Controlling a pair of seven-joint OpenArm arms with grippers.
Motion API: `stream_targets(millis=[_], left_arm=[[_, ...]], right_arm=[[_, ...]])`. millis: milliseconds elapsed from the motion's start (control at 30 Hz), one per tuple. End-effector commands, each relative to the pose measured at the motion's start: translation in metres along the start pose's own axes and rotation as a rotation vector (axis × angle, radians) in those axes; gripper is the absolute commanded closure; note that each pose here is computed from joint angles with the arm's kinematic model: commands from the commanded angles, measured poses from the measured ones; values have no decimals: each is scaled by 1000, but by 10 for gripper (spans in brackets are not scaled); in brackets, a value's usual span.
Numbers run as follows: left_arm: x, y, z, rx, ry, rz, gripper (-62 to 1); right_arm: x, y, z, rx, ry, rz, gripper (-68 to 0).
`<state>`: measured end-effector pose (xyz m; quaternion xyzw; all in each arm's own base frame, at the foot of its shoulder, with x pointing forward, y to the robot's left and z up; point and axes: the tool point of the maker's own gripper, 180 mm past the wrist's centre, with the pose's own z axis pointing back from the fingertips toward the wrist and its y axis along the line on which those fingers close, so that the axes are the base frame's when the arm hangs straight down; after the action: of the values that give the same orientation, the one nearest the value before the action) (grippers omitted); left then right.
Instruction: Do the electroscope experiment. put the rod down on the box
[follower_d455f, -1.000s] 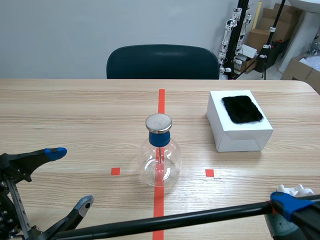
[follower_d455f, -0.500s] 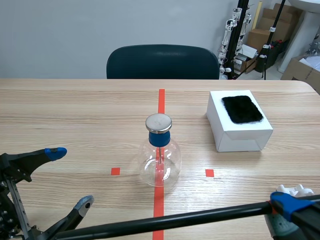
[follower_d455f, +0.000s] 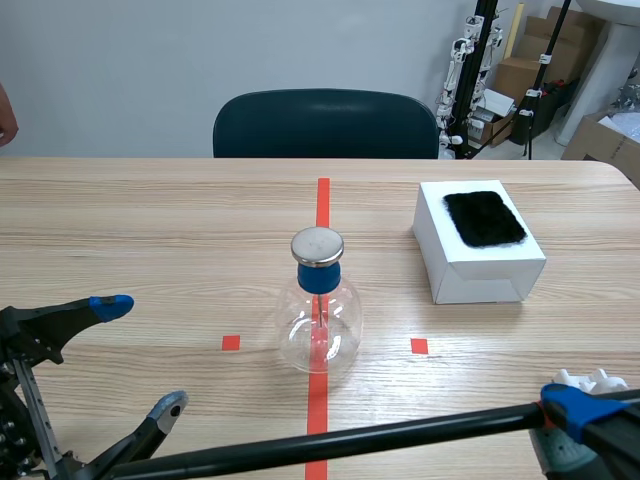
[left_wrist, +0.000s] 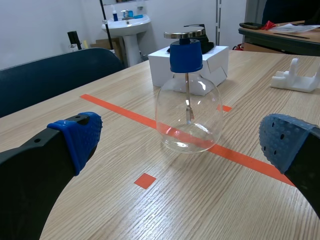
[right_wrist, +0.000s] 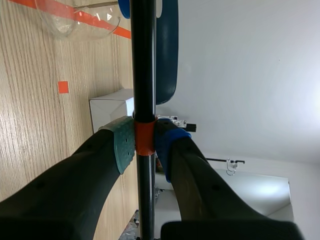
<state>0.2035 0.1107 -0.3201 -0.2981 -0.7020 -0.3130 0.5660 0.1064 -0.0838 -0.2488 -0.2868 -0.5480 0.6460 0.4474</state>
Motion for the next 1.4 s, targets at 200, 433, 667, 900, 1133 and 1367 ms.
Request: stream_targets(millis=[200, 433, 667, 900, 1133, 1367], left_arm=[[5, 2, -1, 5, -23, -6, -623], [5, 2, -1, 5, -23, -6, -623], [5, 2, -1, 5, -23, -6, -623], [5, 2, -1, 5, -24, -6, -623], [5, 2, -1, 5, -23, -6, -623], [5, 2, -1, 5, -24, -6, -623]], right_arm=[[-13, -26, -3, -89, 27, -16, -4], [-29, -29, -2, -58, 4, -8, -4], [-56, -41, -13, 16, 3, -59, -3], [-92, -45, -33, 170, 27, -110, -3], [-113, -32, -45, 393, 71, -166, -3], [-120, -13, -41, 599, 91, -176, -3]])
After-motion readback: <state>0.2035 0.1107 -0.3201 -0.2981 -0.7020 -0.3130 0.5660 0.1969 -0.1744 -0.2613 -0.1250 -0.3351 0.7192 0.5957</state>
